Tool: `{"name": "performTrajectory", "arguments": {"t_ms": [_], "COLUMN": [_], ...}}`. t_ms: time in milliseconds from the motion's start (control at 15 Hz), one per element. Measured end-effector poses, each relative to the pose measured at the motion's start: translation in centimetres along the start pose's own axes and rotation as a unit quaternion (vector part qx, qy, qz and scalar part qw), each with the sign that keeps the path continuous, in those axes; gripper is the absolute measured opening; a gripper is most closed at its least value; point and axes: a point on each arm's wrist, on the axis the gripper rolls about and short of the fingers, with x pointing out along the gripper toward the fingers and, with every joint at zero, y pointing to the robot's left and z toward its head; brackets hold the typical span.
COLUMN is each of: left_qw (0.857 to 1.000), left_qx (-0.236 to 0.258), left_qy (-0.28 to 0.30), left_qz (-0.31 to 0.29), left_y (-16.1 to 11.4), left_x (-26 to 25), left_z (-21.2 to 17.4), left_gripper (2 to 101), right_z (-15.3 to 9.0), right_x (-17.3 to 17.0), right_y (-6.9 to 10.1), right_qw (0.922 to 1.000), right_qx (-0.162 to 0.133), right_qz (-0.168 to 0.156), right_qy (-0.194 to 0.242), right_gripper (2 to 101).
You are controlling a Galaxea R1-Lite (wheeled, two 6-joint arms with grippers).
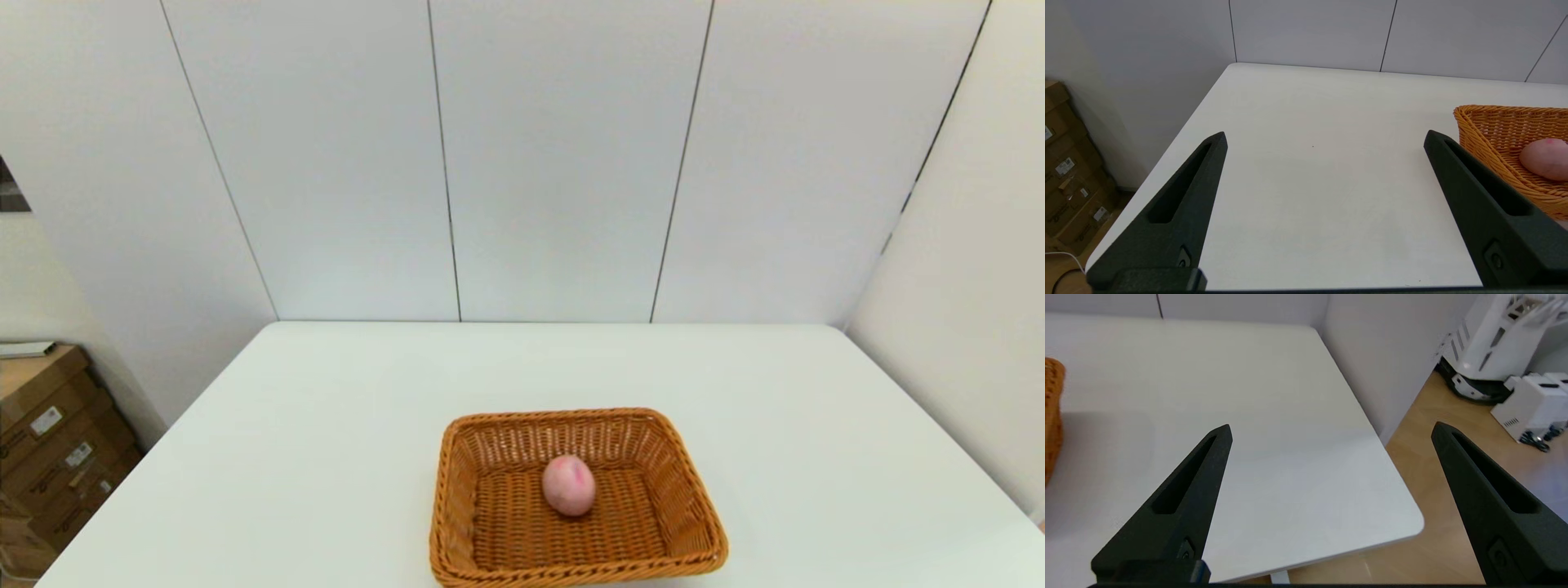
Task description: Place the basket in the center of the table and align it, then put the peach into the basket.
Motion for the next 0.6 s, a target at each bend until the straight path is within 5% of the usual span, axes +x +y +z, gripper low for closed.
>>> {"name": "performTrajectory", "arguments": {"t_ms": [200,333,467,600], "left_qw": [1.000,1.000,1.000,1.000], "left_qx": [0.000,0.000,0.000,0.000], "left_qy": [0.000,0.000,0.000,0.000], "left_qz": [0.000,0.000,0.000,0.000], "left_y": [0.0,0.0,0.0,0.0], "left_x": [0.0,0.0,0.0,0.0], "left_z": [0.0,0.0,0.0,0.0], "left_gripper": [97.8,97.8,97.8,97.8], "right_z": [-1.8,-2.3,-3.4,-3.7], "right_x": [0.0,0.2,0.5,0.6], "right_y": [0.4,0.9,1.4,1.5], "right_qw": [0.9970,0.9897,0.9829,0.9811], "right_qx": [0.034,0.045,0.045,0.062], "right_qz": [0.025,0.093,0.154,0.162], "right_qy": [-0.065,-0.100,-0.091,-0.086], "right_gripper": [97.1,97.1,97.1,97.1]}}
